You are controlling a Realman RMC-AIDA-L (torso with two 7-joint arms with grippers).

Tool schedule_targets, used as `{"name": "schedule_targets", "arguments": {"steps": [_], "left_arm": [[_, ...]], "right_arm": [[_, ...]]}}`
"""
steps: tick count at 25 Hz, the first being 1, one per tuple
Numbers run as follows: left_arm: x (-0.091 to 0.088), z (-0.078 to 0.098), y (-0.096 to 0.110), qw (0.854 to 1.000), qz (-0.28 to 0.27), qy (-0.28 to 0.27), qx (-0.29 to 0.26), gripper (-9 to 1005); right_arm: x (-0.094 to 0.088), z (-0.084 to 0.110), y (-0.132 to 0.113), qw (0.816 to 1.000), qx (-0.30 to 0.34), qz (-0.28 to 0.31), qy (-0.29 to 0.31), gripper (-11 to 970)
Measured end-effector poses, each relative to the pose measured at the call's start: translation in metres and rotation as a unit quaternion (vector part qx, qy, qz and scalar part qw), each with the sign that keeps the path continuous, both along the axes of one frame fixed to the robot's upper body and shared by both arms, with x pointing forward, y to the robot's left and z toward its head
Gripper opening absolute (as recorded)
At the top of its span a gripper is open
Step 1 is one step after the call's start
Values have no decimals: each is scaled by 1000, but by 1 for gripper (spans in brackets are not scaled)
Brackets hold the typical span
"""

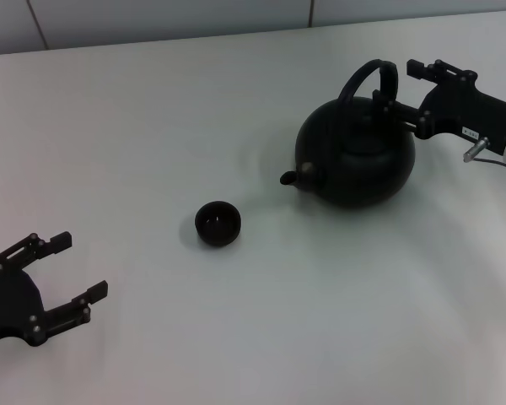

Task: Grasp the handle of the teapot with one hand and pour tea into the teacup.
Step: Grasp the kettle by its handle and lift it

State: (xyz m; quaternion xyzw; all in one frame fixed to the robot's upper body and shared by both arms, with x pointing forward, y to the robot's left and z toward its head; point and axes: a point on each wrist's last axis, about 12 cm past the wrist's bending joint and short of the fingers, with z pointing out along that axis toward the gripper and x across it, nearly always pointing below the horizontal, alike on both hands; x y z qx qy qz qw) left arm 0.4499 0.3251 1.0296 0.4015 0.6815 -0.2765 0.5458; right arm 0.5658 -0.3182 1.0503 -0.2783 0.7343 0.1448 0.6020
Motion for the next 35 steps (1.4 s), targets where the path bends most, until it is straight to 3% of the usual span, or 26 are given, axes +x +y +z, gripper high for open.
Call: {"name": "schedule_targets", "arguments": {"steps": [28, 35], "left_arm": [[0, -1, -2, 1000, 4, 0, -8, 805], [1, 0, -2, 1000, 3, 0, -8, 805]], "right_arm": [[-2, 11, -11, 1000, -15, 7, -16, 739], [0, 10, -6, 1000, -16, 20, -15, 639]]}}
